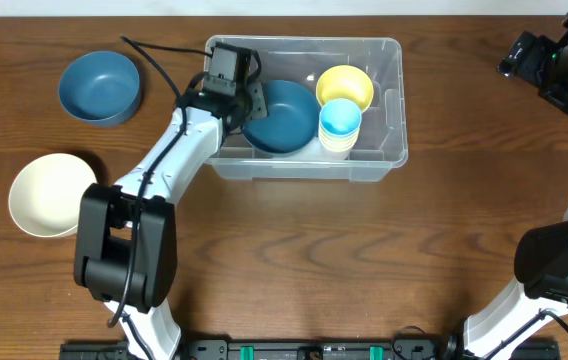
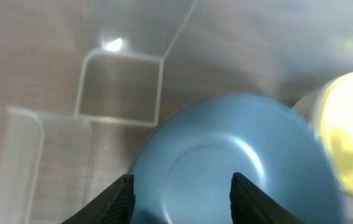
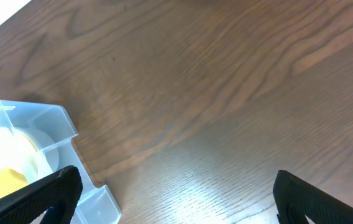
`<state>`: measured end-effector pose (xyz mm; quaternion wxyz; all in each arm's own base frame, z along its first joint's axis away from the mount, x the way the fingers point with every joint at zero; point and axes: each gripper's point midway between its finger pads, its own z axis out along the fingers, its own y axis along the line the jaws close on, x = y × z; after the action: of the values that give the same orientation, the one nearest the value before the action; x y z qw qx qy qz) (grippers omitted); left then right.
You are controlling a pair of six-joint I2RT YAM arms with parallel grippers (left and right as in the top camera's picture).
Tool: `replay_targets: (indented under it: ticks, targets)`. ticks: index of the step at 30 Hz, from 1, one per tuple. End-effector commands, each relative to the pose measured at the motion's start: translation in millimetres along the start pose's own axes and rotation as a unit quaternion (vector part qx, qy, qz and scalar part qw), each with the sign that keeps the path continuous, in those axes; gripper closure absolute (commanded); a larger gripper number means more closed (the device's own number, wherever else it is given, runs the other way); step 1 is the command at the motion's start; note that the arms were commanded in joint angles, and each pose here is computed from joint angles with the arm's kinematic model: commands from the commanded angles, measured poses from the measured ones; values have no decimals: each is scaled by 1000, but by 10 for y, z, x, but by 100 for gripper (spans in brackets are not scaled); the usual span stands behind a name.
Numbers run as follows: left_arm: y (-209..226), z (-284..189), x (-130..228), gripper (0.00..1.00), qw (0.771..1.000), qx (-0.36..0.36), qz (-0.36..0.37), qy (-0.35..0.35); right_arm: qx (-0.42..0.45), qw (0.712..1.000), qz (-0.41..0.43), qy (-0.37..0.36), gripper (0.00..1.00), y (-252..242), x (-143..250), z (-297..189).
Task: Pack container
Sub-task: 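Lower the blue bowl into the container and open the left gripper, then move the left gripper to the back blue bowl and grasp its rim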
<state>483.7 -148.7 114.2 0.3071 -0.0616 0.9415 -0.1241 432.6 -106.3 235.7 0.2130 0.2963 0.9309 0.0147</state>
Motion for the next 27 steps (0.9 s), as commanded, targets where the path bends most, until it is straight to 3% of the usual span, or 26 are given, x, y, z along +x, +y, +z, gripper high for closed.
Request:
replay_targets:
  ticks: [1, 6, 10, 14, 15, 22, 27]
  targets:
    - [-180, -517, -504, 50, 997, 24, 2, -67, 0, 1000, 9, -9, 1, -20, -49, -52]
    - [25, -1121, -801, 49, 993, -9, 5, -115, 0, 1000, 9, -9, 1, -20, -49, -52]
    - [660, -1646, -1038, 49, 977, -130, 20, -170, 0, 1000, 9, -9, 1, -20, -49, -52]
    - [1100, -1862, -1208, 18, 960, -196, 70, -186, 0, 1000, 9, -9, 1, -20, -49, -52]
    - [1199, -1862, -1226, 13, 958, -207, 80, -182, 0, 1000, 9, -9, 1, -20, -49, -52]
    - [1822, -1453, -1288, 4, 950, -258, 107, -143, 0, 1000, 9, -9, 1, -20, -49, -52]
    - [2001, -852, -1074, 3, 958, -237, 142, -75, 0, 1000, 9, -9, 1, -20, -49, -52]
